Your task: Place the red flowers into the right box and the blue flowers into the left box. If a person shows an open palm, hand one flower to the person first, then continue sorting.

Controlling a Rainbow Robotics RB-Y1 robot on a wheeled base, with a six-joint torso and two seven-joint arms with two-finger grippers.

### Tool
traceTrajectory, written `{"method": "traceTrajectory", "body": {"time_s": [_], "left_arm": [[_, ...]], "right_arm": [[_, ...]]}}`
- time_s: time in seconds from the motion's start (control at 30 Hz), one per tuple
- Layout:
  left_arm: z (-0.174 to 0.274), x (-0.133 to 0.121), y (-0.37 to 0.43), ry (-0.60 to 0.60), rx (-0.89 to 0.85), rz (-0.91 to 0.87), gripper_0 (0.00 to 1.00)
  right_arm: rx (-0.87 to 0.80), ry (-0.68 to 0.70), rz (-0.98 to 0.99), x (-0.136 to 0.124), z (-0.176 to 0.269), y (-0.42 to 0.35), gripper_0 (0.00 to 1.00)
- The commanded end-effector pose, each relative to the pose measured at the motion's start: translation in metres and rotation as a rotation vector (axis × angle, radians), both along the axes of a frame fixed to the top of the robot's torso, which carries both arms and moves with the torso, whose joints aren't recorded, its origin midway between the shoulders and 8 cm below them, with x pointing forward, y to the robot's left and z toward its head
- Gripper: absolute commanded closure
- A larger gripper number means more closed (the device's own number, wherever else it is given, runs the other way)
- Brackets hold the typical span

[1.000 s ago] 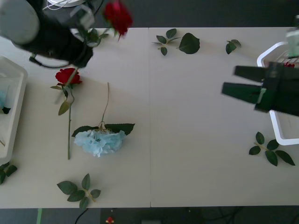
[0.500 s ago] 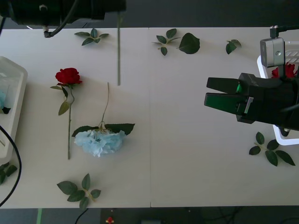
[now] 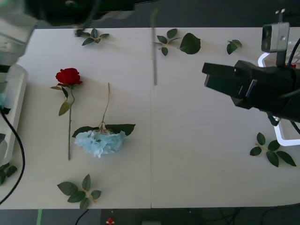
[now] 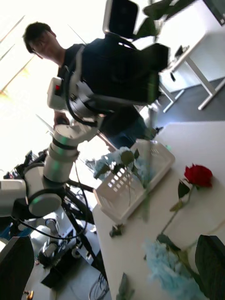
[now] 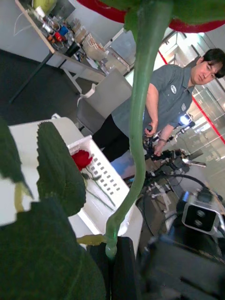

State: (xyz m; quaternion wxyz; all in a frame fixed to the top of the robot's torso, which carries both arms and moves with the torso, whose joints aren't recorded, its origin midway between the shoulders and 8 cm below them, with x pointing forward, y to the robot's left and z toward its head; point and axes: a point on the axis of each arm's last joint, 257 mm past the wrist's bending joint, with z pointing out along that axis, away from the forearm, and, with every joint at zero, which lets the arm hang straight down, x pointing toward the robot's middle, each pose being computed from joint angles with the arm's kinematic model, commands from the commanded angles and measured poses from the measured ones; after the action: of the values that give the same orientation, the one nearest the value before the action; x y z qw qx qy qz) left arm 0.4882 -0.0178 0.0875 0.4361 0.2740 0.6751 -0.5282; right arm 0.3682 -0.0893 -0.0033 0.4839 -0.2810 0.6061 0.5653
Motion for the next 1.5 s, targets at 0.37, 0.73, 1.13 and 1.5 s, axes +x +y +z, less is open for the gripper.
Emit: {"method": "traceTrajectory", "body": {"time_s": [0.37, 0.73, 1.13, 1.5], "left_arm": [[0.029, -0.036, -0.060, -0.043, 0.044, -0.111, 1.00], [0.028, -0.048, -0.077, -0.049, 0.017, -0.131, 1.00], [0.019, -0.047, -0.083, -0.040, 0.010, -0.126, 1.00], [0.019, -0.047, -0.083, -0.040, 0.010, -0.126, 1.00]], "right_arm": [[0.029, -0.178, -0.092, 0.025, 0.054, -0.004, 0.00], [0.038, -0.172, -0.092, 0.028, 0.054, 0.007, 0.00], [0.055, -0.169, -0.100, 0.036, 0.051, 0.034, 0.11], [0.052, -0.173, -0.106, 0.037, 0.051, 0.033, 1.00]]}}
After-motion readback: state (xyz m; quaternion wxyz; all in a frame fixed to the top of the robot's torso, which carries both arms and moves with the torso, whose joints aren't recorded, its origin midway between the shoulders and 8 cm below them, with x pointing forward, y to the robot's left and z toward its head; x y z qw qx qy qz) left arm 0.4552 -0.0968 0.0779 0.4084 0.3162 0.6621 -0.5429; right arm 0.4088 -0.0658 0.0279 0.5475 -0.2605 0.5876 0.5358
